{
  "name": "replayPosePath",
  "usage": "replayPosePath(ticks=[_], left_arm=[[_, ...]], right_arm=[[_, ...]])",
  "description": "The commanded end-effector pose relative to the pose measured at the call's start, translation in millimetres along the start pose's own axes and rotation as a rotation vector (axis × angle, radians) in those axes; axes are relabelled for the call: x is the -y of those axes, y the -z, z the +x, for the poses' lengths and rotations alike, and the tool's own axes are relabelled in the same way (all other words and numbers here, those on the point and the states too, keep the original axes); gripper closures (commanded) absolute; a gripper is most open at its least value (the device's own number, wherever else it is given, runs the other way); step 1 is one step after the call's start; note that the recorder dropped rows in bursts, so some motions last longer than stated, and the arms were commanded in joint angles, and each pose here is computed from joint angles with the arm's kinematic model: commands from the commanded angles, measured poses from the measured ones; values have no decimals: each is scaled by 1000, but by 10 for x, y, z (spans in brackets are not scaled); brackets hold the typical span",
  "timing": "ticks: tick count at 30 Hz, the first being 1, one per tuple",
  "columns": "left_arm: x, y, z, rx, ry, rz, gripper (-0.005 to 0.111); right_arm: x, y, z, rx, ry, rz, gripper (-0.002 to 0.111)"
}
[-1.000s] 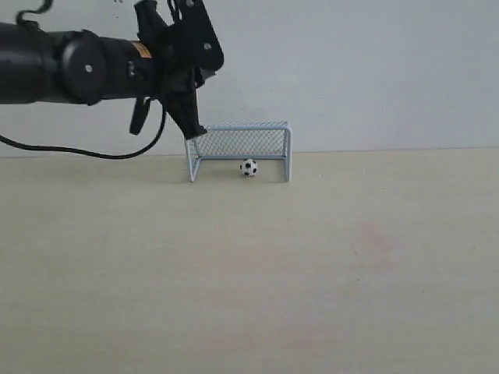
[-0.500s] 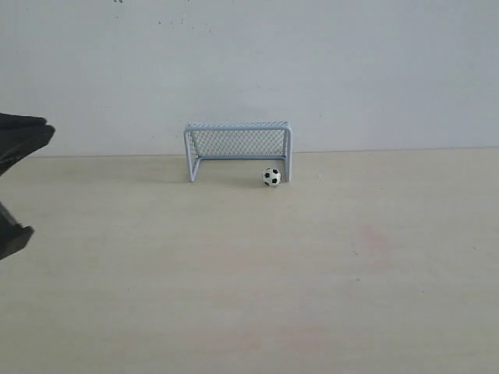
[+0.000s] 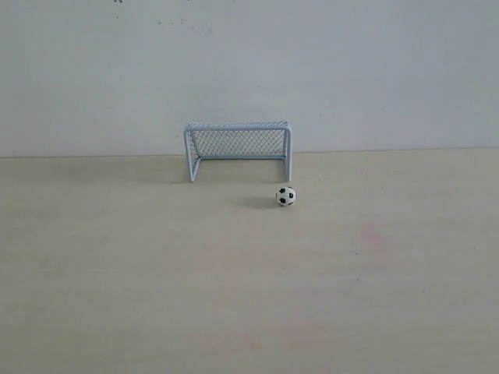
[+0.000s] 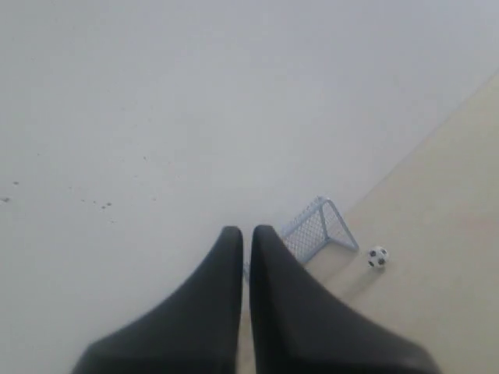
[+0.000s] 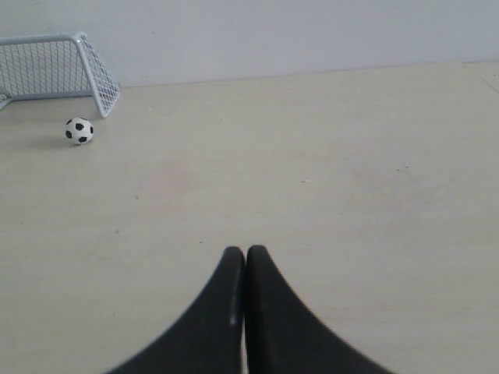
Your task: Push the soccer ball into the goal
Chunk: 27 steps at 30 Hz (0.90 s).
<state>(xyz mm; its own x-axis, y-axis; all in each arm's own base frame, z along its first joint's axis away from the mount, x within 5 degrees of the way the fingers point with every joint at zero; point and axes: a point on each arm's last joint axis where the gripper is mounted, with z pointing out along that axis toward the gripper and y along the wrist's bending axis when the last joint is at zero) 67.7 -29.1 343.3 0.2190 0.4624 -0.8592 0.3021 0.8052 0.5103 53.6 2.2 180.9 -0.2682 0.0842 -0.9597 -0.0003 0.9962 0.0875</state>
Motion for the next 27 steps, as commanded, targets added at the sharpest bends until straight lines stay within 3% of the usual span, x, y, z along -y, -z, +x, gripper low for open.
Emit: replayPosePath(ticks=[1, 11, 21, 27], left_arm=[[-10, 182, -52, 66, -17, -43, 102], [2, 476, -101, 144, -11, -111, 102], [155, 630, 20, 53, 328, -157, 102], [145, 581, 93, 91, 511, -191, 102]], right_arm=[[-1, 4, -9, 11, 1, -1, 108], [-1, 4, -9, 11, 1, -1, 108], [-1, 4, -9, 11, 1, -1, 108], [-1, 4, -9, 11, 1, -1, 108]])
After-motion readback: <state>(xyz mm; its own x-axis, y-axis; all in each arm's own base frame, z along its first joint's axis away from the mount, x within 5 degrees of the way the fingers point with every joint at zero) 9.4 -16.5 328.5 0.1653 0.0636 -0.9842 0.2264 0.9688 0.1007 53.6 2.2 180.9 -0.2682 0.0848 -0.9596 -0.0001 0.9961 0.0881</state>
